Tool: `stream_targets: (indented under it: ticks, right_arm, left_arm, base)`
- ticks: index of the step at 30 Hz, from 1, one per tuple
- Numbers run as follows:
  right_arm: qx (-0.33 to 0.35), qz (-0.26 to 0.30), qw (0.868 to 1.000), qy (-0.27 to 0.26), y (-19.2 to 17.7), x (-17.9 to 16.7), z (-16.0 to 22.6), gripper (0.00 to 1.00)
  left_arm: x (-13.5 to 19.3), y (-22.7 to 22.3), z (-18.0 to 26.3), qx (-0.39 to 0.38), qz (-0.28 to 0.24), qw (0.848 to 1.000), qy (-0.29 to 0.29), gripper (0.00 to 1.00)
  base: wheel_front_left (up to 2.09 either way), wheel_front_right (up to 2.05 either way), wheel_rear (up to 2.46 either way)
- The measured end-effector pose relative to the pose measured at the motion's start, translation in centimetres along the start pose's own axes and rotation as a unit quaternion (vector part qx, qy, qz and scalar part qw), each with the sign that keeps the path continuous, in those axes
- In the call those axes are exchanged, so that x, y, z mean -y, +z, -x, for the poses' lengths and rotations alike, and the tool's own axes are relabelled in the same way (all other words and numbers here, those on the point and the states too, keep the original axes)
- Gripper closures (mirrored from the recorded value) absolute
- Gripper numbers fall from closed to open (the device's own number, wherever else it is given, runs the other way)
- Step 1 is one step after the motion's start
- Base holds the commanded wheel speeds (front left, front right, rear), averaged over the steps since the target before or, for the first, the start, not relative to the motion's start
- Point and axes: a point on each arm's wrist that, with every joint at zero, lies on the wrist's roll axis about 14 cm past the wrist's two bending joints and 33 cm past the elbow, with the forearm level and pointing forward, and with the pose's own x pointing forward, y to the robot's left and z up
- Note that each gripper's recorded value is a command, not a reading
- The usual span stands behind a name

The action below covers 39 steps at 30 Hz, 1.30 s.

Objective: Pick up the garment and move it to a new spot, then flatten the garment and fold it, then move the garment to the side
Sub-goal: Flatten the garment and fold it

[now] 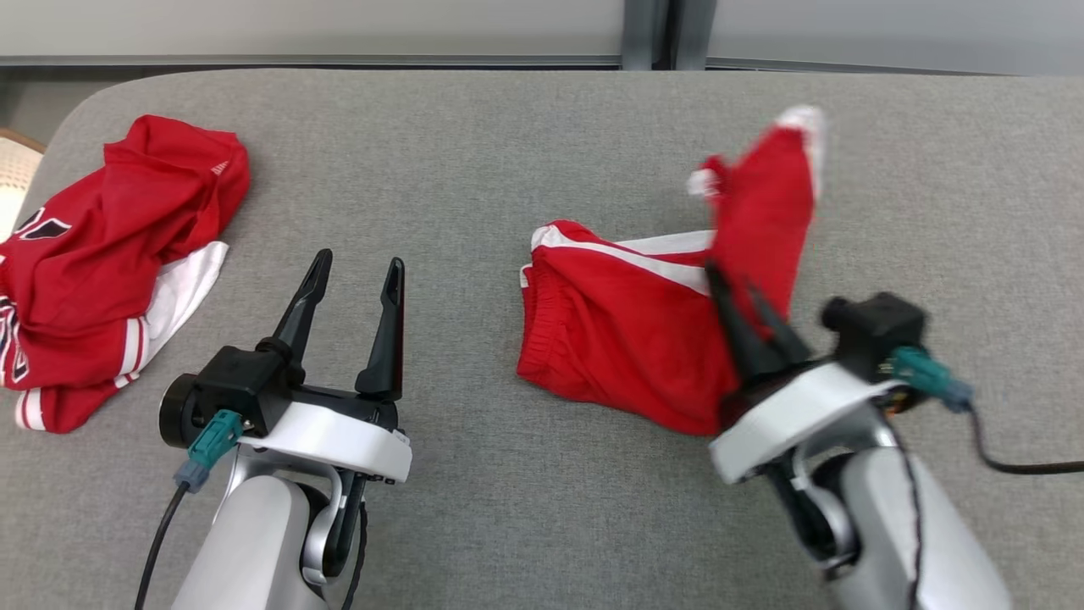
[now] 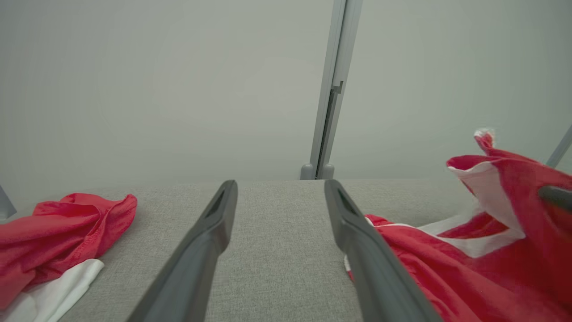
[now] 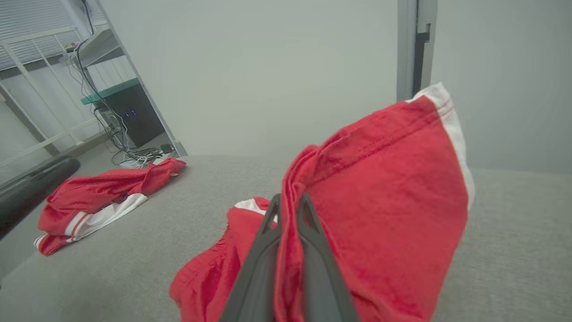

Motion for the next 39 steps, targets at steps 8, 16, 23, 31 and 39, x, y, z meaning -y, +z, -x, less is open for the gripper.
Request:
stream_targets:
  ticks: [8,16,23,31,39]
  right_arm:
    - [-0.087,-0.011,0.987,0.138,-4.8,-9.3,-0.8,1.00]
    - [-0.127,-0.015,0.980,0.153,-7.8,-10.1,-0.7,0.29]
    - [-0.022,-0.013,0.985,0.168,-3.1,-11.0,-1.3,0.00]
    - [0.096,0.026,0.994,0.037,3.3,-1.6,0.6,0.00]
    - [0.078,0.064,0.986,-0.129,3.4,8.2,7.5,0.00]
  left_arm:
    - [-1.4,0.3,1.0,0.000,-0.003,1.000,0.026,0.00]
    - [-1.6,-0.5,1.1,-0.008,-0.002,0.999,0.032,0.00]
    - [-1.4,-0.7,1.0,-0.009,-0.005,1.000,0.029,0.00]
    - [-1.5,0.1,0.9,0.001,-0.015,1.000,0.026,0.00]
    - [-1.4,0.1,1.8,-0.002,-0.022,1.000,0.017,0.00]
  base:
    - [0.00,0.00,0.00]
    - [0.00,0.00,0.00]
    - [0.00,0.00,0.00]
    - [0.00,0.00,0.00]
    - [0.00,0.00,0.00]
